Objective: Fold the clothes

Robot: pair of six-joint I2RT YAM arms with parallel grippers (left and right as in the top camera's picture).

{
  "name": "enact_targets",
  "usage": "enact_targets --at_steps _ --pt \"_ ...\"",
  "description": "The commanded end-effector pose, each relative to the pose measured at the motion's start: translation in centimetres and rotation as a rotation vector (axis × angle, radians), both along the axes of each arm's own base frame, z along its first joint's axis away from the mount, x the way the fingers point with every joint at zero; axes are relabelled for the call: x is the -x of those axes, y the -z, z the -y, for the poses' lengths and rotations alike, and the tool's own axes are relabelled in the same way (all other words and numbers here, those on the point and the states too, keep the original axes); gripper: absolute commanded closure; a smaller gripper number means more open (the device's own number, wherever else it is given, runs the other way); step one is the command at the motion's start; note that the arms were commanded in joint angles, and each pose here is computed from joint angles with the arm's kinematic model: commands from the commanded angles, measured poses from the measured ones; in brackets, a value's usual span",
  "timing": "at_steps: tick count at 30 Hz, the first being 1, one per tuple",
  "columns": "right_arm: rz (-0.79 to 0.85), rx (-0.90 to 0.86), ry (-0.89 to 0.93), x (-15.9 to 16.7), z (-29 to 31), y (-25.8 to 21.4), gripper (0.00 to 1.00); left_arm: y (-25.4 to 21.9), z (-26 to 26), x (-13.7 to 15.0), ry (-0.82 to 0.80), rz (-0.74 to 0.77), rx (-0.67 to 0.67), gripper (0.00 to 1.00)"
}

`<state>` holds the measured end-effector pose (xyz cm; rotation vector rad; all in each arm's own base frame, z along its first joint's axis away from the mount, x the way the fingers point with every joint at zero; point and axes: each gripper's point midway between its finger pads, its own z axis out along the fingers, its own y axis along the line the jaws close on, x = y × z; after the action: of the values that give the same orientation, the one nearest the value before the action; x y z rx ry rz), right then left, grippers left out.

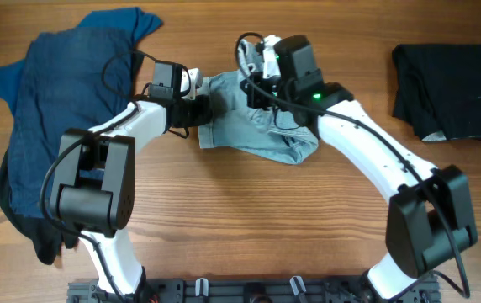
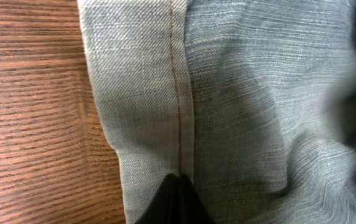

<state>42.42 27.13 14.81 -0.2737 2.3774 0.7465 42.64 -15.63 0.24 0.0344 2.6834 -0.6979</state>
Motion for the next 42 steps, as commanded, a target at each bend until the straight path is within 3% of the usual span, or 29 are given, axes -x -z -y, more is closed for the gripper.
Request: enact_targets --at_steps 1,2,4,5,7,15,16,17,18,19,24,27,33,38,41,42 --pt "0.018 -0.047 -0.05 0.2 -3.2 -0.2 0.96 3.3 0.6 2.3 0.04 -0.09 -0.025 0.89" --pt "0.014 -0.053 -0.046 0.2 -3.5 0.0 0.96 3.2 0.4 2.3 0.036 -0.091 -0.025 0.72" --pt "0.013 -0.058 -0.044 0.1 -3.7 0.2 0.96 2.4 -1.1 2.3 0.001 -0.109 -0.026 0.27" --pt "0.013 -0.058 -0.042 0.1 -3.7 0.2 0.96 1.5 -2.3 2.3 -0.034 -0.118 -0.023 0.14" --pt "0.014 -0.057 -0.041 0.0 -3.7 0.2 0.96 -0.3 -4.2 1.9 -0.093 -0.115 -0.008 0.0" --pt "0.015 -0.052 -0.034 0.0 -3.6 0.2 0.96 -5.9 -9.9 1.1 -0.233 -0.033 0.009 0.0" --pt "0.014 -0.052 -0.033 0.0 -3.6 0.2 0.79 -5.9 -10.1 1.1 -0.236 -0.035 0.009 0.0" --pt "0.013 -0.053 -0.036 0.0 -3.7 0.2 0.45 -5.9 -10.2 1.1 -0.239 -0.037 0.009 0.0" --pt "0.011 -0.054 -0.042 0.1 -3.7 0.3 0.05 -5.8 -10.2 1.2 -0.243 -0.04 0.01 0.0" --pt "0.013 -0.055 -0.06 0.3 -3.9 0.2 0.0 -5.9 -10.2 1.1 -0.243 -0.039 0.01 0.0" --pt "0.025 -0.108 -0.114 0.8 -3.7 -1.8 0.0 -5.9 -10.4 1.1 -0.251 -0.039 0.011 0.0" --pt "-0.013 -0.116 -0.034 0.9 -0.8 -3.7 0.0 -5.8 -11.1 1.1 -0.267 -0.044 0.011 0.0" --pt "-0.473 0.023 0.387 5.4 11.1 0.7 0.0 -5.8 -11.5 1.2 -0.276 -0.048 0.011 0.0" --pt "-0.634 0.082 0.444 7.9 13.3 5.1 0.01 -5.7 -11.5 1.4 -0.299 -0.07 0.022 0.0" --pt "-0.683 0.117 0.426 9.4 13.6 7.0 0.12 -5.7 -11.5 1.4 -0.301 -0.074 0.023 0.0" --pt "-0.695 0.126 0.405 10.0 13.6 7.4 0.28 -5.7 -11.5 1.4 -0.301 -0.074 0.023 0.0"
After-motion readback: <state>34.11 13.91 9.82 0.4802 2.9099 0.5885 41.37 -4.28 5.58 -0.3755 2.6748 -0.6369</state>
